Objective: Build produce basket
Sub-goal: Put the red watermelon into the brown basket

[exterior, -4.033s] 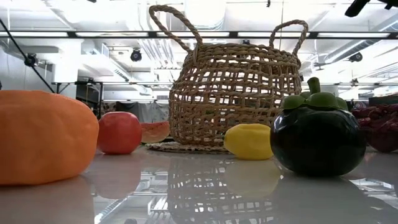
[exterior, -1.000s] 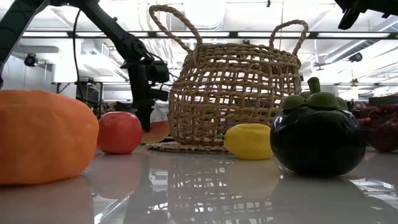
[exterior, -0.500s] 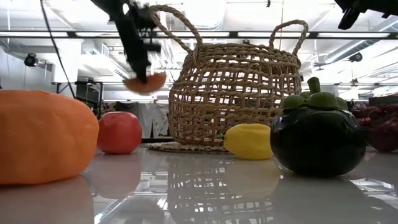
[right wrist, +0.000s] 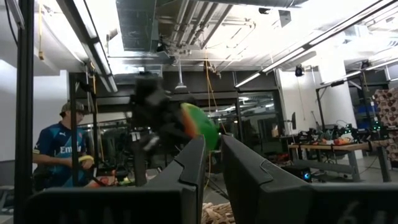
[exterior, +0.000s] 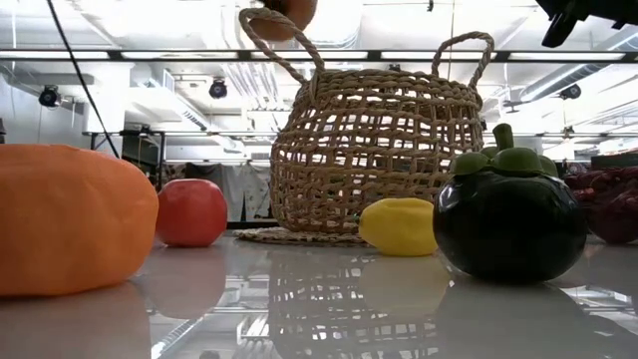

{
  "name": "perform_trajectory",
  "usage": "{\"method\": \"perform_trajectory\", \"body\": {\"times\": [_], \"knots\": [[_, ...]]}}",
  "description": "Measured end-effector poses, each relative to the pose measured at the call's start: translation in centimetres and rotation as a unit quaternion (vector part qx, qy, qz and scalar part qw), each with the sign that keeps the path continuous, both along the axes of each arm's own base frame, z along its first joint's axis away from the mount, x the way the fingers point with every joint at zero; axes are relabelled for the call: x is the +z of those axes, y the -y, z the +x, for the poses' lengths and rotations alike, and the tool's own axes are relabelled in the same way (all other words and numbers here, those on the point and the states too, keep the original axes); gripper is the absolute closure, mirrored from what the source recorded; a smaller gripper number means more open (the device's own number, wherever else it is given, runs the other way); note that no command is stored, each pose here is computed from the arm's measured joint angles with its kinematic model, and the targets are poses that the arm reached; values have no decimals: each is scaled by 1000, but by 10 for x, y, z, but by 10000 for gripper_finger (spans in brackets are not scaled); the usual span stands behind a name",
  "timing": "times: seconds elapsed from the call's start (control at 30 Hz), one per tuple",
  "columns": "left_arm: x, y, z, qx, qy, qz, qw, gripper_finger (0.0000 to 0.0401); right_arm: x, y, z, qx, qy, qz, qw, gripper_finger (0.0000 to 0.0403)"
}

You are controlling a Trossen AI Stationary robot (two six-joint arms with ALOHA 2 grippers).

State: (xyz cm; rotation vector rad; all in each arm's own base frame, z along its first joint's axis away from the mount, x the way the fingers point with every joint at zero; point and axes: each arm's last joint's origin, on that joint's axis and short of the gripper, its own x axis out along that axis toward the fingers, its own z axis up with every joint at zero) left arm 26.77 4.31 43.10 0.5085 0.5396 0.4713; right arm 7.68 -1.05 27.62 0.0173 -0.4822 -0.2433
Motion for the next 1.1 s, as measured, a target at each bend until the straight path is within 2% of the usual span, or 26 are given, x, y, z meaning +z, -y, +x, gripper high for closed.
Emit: {"method": "perform_trajectory", "body": {"times": [0.13, 0.27, 0.67, 0.9, 1.1], "knots": [[6, 23, 27, -71, -1, 10, 997, 375, 0, 0, 0, 0, 0, 0, 1000, 360], [5, 29, 57, -107, -15, 11, 994, 375, -1, 0, 0, 0, -4, 0, 1000, 360], [-42, 23, 143, -111, -74, 3, 991, 375, -4, 0, 2, 0, -26, 1, 1000, 360], [-84, 8, 175, -94, -121, -7, 988, 375, -6, 0, 3, 0, -34, 2, 999, 360], [-116, -6, 185, -72, -176, -18, 982, 373, -7, 0, 3, 0, -40, 3, 999, 360]]}}
